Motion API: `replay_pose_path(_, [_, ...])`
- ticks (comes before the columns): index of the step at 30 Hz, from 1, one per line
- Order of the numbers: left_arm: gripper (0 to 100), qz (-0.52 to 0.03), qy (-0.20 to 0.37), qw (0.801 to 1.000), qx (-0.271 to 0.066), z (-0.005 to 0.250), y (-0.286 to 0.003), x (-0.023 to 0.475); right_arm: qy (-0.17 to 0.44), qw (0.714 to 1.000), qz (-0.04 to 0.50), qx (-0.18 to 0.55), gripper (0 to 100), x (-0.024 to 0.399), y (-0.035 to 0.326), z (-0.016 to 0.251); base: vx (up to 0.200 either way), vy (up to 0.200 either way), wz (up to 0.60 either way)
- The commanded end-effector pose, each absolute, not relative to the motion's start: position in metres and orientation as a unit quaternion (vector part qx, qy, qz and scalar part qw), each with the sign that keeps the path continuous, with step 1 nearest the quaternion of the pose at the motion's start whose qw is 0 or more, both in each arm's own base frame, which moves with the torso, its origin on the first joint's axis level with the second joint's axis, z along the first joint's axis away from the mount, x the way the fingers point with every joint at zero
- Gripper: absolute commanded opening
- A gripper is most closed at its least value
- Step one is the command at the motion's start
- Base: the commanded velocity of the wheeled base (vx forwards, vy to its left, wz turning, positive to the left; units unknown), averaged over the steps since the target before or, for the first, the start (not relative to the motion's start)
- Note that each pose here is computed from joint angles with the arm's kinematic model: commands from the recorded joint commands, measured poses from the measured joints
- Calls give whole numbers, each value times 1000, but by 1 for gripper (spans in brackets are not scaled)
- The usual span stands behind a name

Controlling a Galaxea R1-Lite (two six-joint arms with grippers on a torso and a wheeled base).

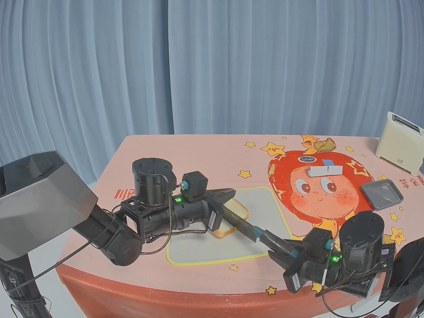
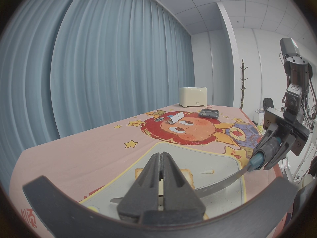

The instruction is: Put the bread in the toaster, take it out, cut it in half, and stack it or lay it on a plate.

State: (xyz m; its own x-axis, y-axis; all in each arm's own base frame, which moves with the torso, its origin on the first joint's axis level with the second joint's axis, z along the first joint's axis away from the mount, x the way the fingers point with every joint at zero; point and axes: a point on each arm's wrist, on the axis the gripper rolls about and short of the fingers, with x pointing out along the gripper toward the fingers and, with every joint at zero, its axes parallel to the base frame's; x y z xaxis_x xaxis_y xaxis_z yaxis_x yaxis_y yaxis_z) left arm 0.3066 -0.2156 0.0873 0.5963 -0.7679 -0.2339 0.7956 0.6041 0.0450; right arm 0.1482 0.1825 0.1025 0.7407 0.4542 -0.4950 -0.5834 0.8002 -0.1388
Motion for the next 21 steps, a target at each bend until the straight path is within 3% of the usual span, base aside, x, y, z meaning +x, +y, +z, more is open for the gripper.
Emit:
replay_pose_path(1, [0, -438, 67, 894, 63, 107, -213, 304, 221, 923, 281, -141, 0, 149, 183, 104, 0, 0, 0])
replay_pose_path(4, [0, -437, 39, 897, 54, 130, -209, 298, 219, 924, 282, -139, 0, 149, 183, 105, 0, 0, 0])
replay_pose_path(9, [0, -432, 19, 900, 47, 147, -202, 293, 219, 924, 282, -136, 0, 149, 184, 106, 0, 0, 0])
replay_pose_path(21, [0, -435, 39, 898, 51, 136, -202, 289, 217, 925, 282, -133, 0, 150, 185, 107, 0, 0, 0])
